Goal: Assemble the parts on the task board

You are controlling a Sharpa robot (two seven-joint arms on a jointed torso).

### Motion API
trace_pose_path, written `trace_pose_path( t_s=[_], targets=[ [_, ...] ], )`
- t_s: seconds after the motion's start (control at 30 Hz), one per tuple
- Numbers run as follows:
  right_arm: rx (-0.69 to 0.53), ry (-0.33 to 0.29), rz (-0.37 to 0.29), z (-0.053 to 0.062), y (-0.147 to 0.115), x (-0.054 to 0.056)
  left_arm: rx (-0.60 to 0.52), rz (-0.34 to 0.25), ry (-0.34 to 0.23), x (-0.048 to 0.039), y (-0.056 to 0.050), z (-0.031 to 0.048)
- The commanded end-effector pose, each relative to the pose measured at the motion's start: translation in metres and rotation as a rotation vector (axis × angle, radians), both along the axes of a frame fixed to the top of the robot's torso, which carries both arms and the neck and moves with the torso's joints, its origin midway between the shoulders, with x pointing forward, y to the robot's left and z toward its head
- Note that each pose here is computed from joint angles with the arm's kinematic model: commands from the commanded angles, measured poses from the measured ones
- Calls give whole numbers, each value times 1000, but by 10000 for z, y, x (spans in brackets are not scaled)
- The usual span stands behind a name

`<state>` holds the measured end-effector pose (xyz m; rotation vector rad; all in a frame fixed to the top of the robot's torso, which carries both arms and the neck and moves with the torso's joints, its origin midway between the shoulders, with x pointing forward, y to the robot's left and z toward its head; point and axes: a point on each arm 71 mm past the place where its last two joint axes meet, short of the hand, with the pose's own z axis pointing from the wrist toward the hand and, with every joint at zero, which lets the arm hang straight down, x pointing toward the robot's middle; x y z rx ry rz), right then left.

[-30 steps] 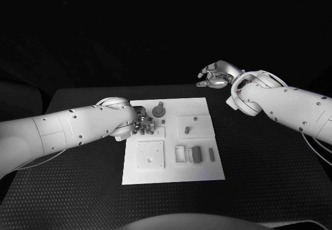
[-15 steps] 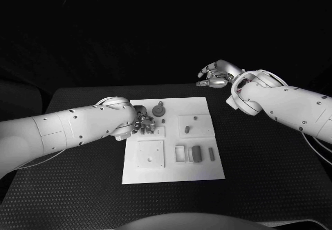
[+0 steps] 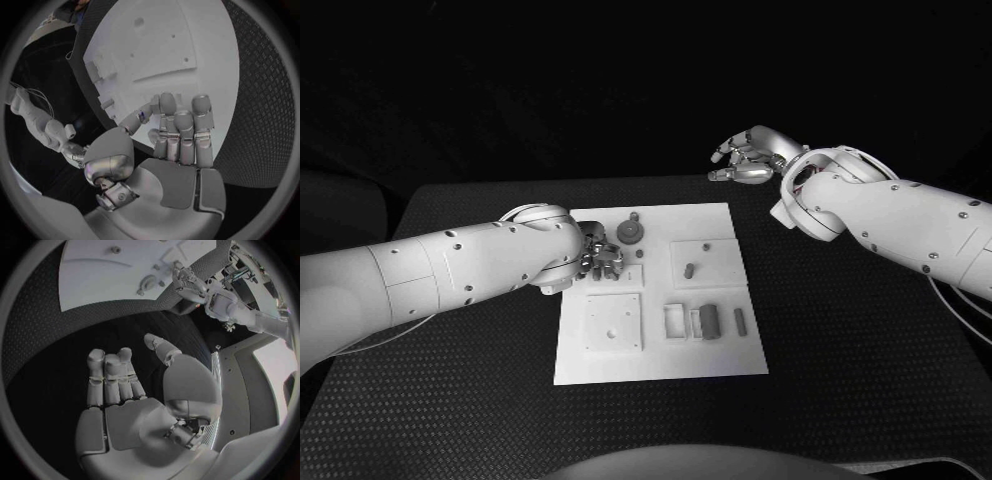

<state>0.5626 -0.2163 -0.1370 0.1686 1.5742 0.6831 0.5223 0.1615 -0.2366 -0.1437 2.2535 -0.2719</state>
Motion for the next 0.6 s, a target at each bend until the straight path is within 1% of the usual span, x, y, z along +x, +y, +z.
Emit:
trace_pose_path(
  t_s=[0.03,0.3,0.4,0.6],
  targets=[
    [-3,3,13,0,14,-4,8,0,1,-14,5,-38],
    [-4,3,12,-2,11,0,2,-4,8,-21,3,-41],
    [-4,4,12,-3,12,2,-6,-1,19,-26,5,-46],
    [-5,5,12,-5,7,1,-16,6,23,-29,22,-47]
  ],
)
